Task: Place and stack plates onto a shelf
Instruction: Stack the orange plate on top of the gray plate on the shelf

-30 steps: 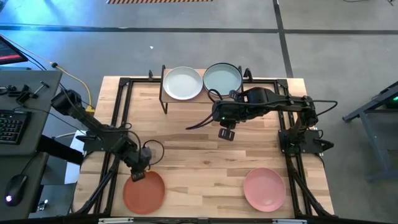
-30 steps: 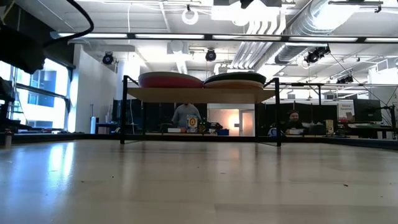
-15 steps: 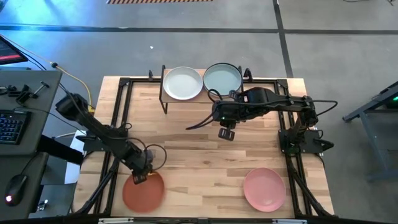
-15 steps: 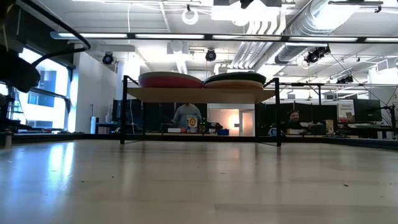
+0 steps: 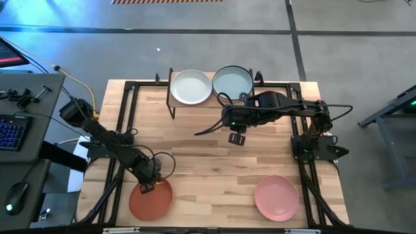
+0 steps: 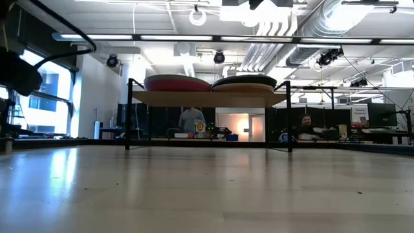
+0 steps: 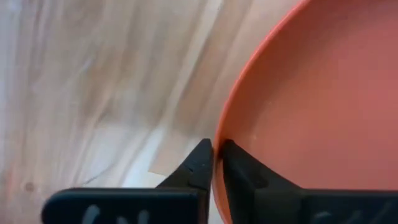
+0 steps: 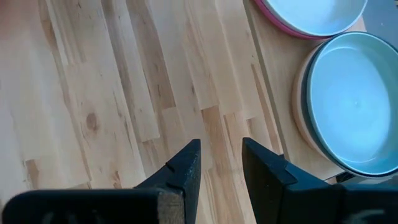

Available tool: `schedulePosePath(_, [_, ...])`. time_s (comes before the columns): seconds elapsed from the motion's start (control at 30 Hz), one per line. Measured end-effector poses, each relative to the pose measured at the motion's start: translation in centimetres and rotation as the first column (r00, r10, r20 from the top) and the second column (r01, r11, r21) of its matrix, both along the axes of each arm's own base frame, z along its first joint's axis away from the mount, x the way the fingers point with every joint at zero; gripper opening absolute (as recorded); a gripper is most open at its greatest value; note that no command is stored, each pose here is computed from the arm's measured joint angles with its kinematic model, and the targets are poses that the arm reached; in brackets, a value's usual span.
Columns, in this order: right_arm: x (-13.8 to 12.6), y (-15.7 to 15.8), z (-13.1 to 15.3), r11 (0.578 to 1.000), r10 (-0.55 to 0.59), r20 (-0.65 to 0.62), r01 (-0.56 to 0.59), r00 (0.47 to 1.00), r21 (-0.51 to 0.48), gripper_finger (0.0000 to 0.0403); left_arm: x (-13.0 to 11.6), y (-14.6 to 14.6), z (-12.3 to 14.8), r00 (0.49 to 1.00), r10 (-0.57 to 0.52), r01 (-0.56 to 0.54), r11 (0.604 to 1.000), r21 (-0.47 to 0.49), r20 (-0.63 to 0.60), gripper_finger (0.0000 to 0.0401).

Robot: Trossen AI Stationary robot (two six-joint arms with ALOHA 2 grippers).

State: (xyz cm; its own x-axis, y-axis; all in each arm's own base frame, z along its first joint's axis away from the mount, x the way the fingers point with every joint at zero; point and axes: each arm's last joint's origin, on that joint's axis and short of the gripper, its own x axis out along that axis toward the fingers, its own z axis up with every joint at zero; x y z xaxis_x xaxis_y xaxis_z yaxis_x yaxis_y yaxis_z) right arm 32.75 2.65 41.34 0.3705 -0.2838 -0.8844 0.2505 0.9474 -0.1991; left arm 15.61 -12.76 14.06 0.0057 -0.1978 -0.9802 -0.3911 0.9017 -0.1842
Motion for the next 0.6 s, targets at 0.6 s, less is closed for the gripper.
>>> schedulePosePath(0.6, [0.0, 0.0, 0.0, 1.0, -0.011, 0.003, 0.011, 1.0, -0.002, 0.0097, 1.1, 1.4, 4.0, 0.994, -0.049, 0.05, 0.999, -0.004, 0.098, 0.0001])
